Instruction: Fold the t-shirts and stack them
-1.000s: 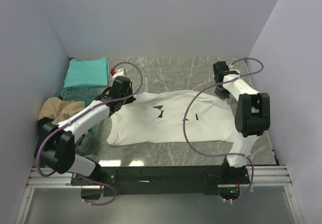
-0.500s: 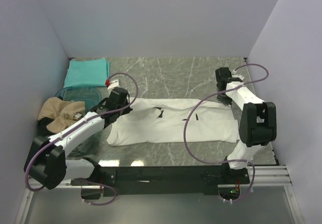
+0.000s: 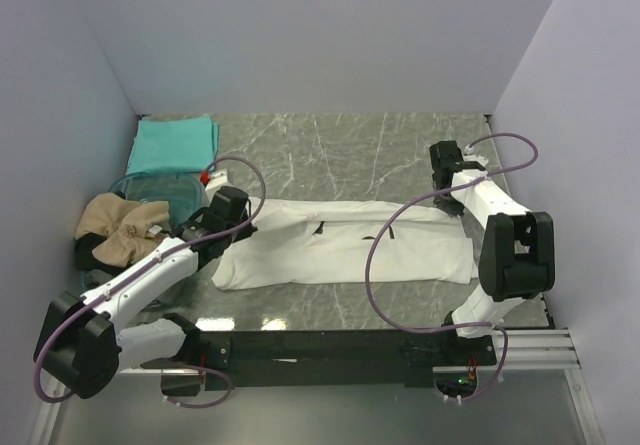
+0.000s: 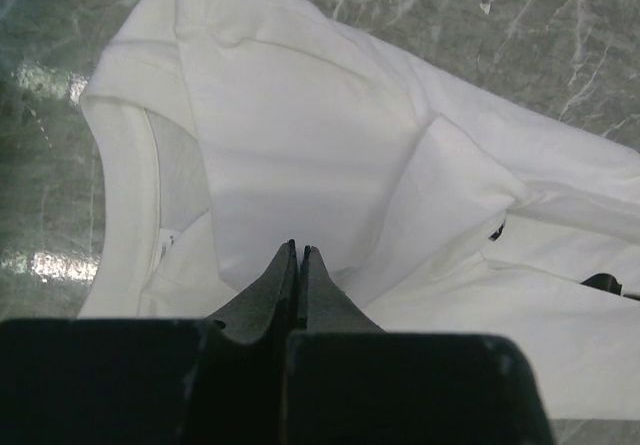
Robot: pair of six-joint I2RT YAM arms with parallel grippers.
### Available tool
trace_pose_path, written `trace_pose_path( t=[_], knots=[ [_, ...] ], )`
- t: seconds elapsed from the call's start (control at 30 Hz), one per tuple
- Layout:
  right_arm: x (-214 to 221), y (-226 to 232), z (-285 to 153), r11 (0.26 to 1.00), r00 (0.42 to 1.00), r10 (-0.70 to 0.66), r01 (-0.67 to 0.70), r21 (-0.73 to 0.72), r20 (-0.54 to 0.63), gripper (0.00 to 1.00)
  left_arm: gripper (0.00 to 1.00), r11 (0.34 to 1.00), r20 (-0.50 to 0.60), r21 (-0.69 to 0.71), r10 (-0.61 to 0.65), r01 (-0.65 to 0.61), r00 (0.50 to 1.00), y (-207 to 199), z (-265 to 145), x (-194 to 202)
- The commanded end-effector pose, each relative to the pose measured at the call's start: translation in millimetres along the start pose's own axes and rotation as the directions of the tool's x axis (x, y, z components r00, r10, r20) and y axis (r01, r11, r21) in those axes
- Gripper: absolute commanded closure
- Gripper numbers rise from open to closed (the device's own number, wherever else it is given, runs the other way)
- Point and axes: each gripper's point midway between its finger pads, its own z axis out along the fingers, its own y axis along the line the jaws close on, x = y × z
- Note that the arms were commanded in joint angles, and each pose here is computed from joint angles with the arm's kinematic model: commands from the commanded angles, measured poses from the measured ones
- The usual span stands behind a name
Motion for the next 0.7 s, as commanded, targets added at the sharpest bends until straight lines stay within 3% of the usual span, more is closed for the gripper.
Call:
trace_pose_path(
  t=[0.0,0.27,0.53,0.6,0.63,0.67],
  knots=[
    [-8.9,-7.1,-8.4,0.999,0.999,0.028,-0.029,0.015,0.047,0.99,1.0,0.998,-0.024,0.051,-0.024,0.026,0.999,-5.9,-6.9,9.7],
    [-5.7,-4.2,-2.6,1.0,0.999,0.018,-0.019,0.02,0.034,0.99,1.0,0.992,-0.137,0.116,-0.024,0.04,0.99,-11.1,-28.6,54.0],
    [1.1,-6.1,2.0,0.999,1.0,0.011,-0.012,0.035,0.019,0.98,1.0,0.998,-0.199,0.055,-0.009,0.021,0.98,3.7,-33.8,82.2],
    [4.5,-8.3,3.3,0.999,1.0,0.015,-0.015,0.044,0.015,0.9,1.0,0.999,-0.22,0.052,0.004,0.008,0.975,5.8,-35.1,88.8],
    [7.4,-10.3,4.8,0.999,1.0,0.013,-0.013,0.05,0.009,0.69,0.99,0.999,-0.226,0.049,0.009,0.002,0.974,6.9,-35.5,90.4],
    [8.4,-10.9,4.7,0.998,1.0,0.014,-0.015,0.054,0.01,0.64,0.85,0.999,-0.232,0.037,0.006,0.002,0.973,9.3,-35.5,92.2]
  ],
)
